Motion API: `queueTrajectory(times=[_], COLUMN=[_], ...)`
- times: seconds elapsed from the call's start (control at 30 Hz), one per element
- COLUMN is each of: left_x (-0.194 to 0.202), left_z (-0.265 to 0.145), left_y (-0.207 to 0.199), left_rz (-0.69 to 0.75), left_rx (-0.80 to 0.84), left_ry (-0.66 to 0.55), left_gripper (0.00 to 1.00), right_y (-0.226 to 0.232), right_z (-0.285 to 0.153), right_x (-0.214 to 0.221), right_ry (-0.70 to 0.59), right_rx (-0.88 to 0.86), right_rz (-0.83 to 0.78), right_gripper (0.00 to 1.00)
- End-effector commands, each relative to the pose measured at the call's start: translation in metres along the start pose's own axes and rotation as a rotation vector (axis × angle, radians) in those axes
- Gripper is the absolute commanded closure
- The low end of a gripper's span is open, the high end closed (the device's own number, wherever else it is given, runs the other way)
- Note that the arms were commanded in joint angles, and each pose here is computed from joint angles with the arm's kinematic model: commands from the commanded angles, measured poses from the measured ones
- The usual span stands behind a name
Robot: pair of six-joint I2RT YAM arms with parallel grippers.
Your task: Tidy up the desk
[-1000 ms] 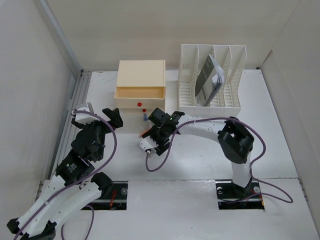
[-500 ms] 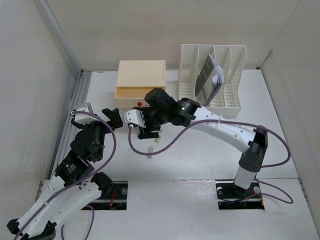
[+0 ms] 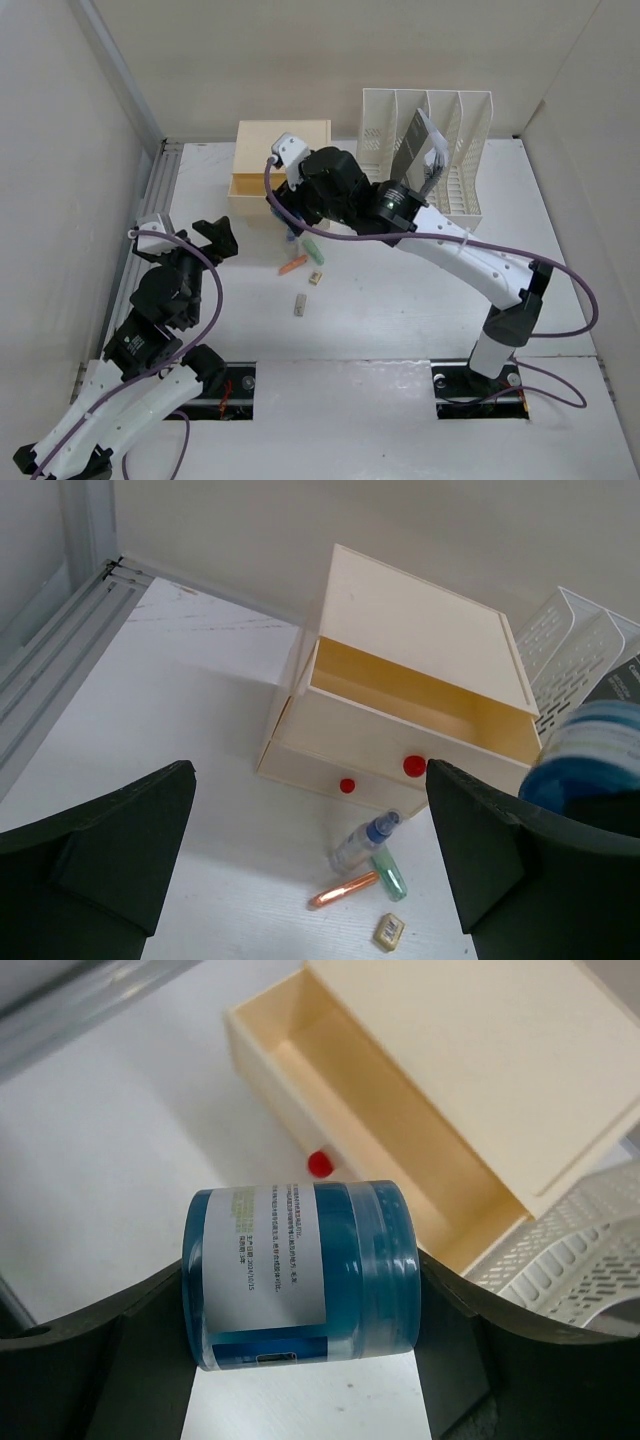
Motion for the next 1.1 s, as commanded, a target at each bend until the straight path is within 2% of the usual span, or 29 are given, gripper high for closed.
queueTrajectory(times=[0.0,0.27,0.5,0.57,0.8,1.07], left_x=[-0.002,0.000,0.000,0.000,0.000,0.000], left_z=[0.004,0.005,0.005,0.005,0.005,0.005], left_y=[0.000,-0.001,-0.001,-0.001,-0.001,-0.001], left_rz=[-0.018,-0.012,-0.012,-0.012,-0.012,-0.012], left_rx=[-0.024,-0.025,-0.025,-0.025,-0.025,-0.025], left_ry=[-0.017,-0.010,-0.010,-0.010,-0.010,-0.010], left_gripper=[0.00,0.00,0.00,0.00,0.00,0.00], right_y=[-0.020,-0.036,-0.047,-0.056,-0.090,-0.092], right_z=[-0.011,0.001,0.025,0.043,0.064,0.069], right_x=[-0.063,-0.078,-0.066,-0.058,-0.047,-0.040], right_ry=[-0.264,-0.384,-0.368,-0.352,-0.331,-0.307], right_rx=[0.190,0.350,0.414,0.441,0.519,0.515], right_rz=[0.300,0.508,0.578,0.602,0.624,0.640], right_gripper=[1.00,1.00,1.00,1.00,1.00,1.00])
Point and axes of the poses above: each gripper's point midway between its finger pads, its own z axis out along the fingers, its own y axis along the line the jaws close on, x = y × z, the point moved 3 cm from there along -z, back along the fingers, and after that the axes turned 14 degrees about z, right-handed, at the moved point
